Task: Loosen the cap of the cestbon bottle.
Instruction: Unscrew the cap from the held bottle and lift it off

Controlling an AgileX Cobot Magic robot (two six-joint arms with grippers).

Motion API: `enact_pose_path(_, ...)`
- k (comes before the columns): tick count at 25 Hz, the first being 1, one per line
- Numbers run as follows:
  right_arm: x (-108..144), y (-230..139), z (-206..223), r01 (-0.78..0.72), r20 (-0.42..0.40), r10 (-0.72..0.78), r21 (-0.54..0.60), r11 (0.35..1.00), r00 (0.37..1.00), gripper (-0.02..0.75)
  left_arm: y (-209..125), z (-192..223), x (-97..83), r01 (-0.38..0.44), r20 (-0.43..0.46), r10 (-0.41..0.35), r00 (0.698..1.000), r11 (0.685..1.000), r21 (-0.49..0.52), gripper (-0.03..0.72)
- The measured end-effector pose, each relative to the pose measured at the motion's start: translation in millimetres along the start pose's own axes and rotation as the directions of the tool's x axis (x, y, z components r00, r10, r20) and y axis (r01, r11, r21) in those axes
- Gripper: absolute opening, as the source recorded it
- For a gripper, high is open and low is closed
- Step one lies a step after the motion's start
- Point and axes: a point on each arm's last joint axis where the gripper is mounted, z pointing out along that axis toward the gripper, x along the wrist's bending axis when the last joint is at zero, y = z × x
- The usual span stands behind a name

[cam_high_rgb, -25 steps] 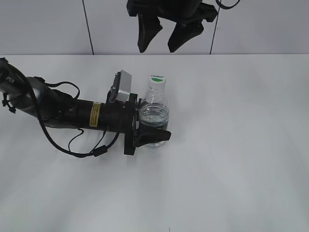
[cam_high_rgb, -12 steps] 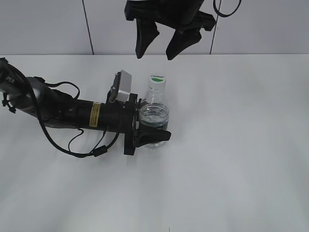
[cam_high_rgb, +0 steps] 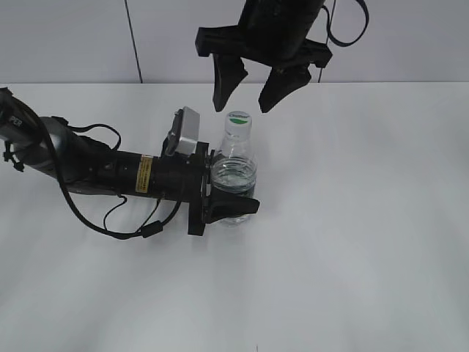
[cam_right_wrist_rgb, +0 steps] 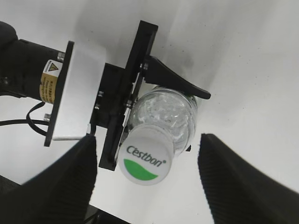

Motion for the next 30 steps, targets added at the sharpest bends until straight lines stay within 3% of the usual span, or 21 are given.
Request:
enact_pose_path(24,-3.4,-6.6,9.1,-0.013,0.006,0.012,0.040,0.999,1.000,0.512,0.1,0.0,-0.1,0.000,0.001,0.000,1.000,1.000,-0.002,0.412)
enact_pose_path(30,-3.4,-6.6,9.1,-0.013,0.006,0.012,0.040,0.999,1.000,0.464,0.1,0.0,-0.1,0.000,0.001,0.000,1.000,1.000,-0.002,0.412)
